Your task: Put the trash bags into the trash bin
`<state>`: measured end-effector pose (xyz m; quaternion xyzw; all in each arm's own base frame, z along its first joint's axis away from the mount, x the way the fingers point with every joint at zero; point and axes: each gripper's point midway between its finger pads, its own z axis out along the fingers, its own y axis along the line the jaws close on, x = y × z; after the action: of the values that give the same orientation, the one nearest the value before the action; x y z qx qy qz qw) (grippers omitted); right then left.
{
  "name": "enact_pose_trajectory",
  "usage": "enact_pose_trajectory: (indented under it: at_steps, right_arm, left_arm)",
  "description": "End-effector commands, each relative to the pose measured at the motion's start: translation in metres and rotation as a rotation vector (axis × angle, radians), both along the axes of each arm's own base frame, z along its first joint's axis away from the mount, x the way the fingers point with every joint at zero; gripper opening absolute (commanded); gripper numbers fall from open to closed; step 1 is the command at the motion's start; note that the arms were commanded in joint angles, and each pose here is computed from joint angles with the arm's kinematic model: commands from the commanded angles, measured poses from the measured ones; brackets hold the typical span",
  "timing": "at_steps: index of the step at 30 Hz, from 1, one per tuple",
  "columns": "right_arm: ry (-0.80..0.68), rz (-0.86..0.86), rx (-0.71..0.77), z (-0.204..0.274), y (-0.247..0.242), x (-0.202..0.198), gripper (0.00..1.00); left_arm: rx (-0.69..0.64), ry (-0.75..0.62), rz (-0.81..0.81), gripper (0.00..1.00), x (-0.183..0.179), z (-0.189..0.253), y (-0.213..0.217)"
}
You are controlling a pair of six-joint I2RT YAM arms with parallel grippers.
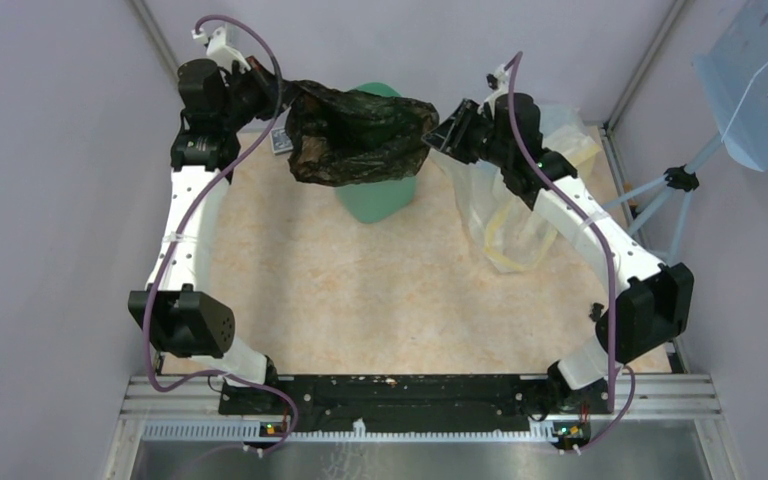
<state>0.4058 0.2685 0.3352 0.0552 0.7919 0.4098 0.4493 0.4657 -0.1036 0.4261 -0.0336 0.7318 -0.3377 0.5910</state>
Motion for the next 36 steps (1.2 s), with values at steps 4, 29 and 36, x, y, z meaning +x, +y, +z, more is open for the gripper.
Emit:
enact_pose_trajectory:
  at_steps: [4,29,36]
  right_arm:
    - [-0.013,0.055,-0.028,-0.003,0.015,0.013,0.42]
    - [0.040,-0.075,-0.169,-0.062,-0.028,0.088,0.00]
    - [-0.056,-0.122,-0.145,-0.029,-0.047,0.119,0.00]
  left_arm:
    - [0.007,-0.004,0.017,0.00,0.012,-0.009,0.016]
    - [0.041,0.027,0.139,0.00,0.047,-0.103,0.051]
    - [0.033,-0.080,0.179,0.00,0.064,-0.088,0.059]
